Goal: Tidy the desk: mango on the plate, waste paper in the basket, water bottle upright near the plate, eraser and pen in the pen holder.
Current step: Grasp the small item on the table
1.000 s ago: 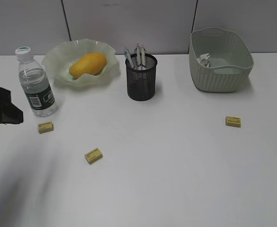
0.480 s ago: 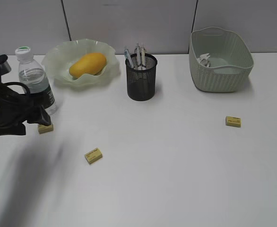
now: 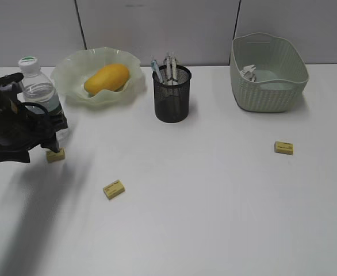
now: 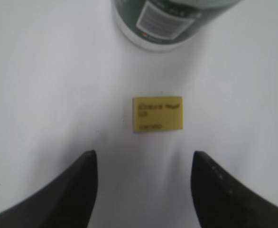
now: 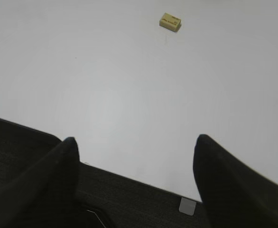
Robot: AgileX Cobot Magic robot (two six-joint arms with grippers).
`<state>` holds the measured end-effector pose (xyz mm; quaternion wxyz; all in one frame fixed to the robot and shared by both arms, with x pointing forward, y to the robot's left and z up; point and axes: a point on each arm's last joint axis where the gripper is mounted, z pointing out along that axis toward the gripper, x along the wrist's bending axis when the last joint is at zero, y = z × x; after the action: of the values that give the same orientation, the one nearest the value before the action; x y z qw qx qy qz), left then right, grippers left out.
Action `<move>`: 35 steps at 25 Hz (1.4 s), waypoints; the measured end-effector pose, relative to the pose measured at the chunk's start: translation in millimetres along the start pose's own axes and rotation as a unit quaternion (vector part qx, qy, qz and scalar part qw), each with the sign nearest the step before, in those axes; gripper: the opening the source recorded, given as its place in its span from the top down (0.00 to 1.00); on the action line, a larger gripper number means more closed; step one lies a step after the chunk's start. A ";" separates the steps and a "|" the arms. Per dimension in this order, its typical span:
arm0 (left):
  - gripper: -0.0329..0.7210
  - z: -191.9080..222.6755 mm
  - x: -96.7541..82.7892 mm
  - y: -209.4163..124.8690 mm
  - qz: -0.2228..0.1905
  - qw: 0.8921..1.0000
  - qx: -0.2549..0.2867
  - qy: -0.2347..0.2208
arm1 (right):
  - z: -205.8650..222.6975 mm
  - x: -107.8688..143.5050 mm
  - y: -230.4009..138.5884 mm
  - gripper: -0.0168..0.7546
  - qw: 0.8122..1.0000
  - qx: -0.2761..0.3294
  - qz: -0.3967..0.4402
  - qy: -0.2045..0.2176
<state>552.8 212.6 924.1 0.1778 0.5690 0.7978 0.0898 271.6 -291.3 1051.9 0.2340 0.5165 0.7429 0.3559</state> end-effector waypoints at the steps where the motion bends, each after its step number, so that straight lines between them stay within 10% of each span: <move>1: 0.33 0.9 -1.3 2.7 -0.002 1.000 -0.005 0.000 | 0.0 0.0 0.0 0.22 1.000 0.000 0.000 0.000; 20: 0.34 45.3 -20.1 16.7 0.008 1.000 0.013 0.023 | 0.0 -0.1 0.0 0.22 1.000 0.000 0.000 0.000; 28: 0.56 46.9 -17.9 15.8 0.020 0.999 0.024 0.042 | 0.0 -0.2 0.0 0.22 1.000 0.000 -0.001 -0.001; 35: 0.56 46.7 -20.8 13.5 0.030 0.998 0.028 0.046 | 0.0 -0.2 0.0 0.22 1.000 0.000 -0.001 -0.001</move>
<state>588.7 194.8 889.6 0.1222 0.5924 0.7901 0.0992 271.7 -291.5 1051.9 0.2352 0.5163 0.7428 0.3553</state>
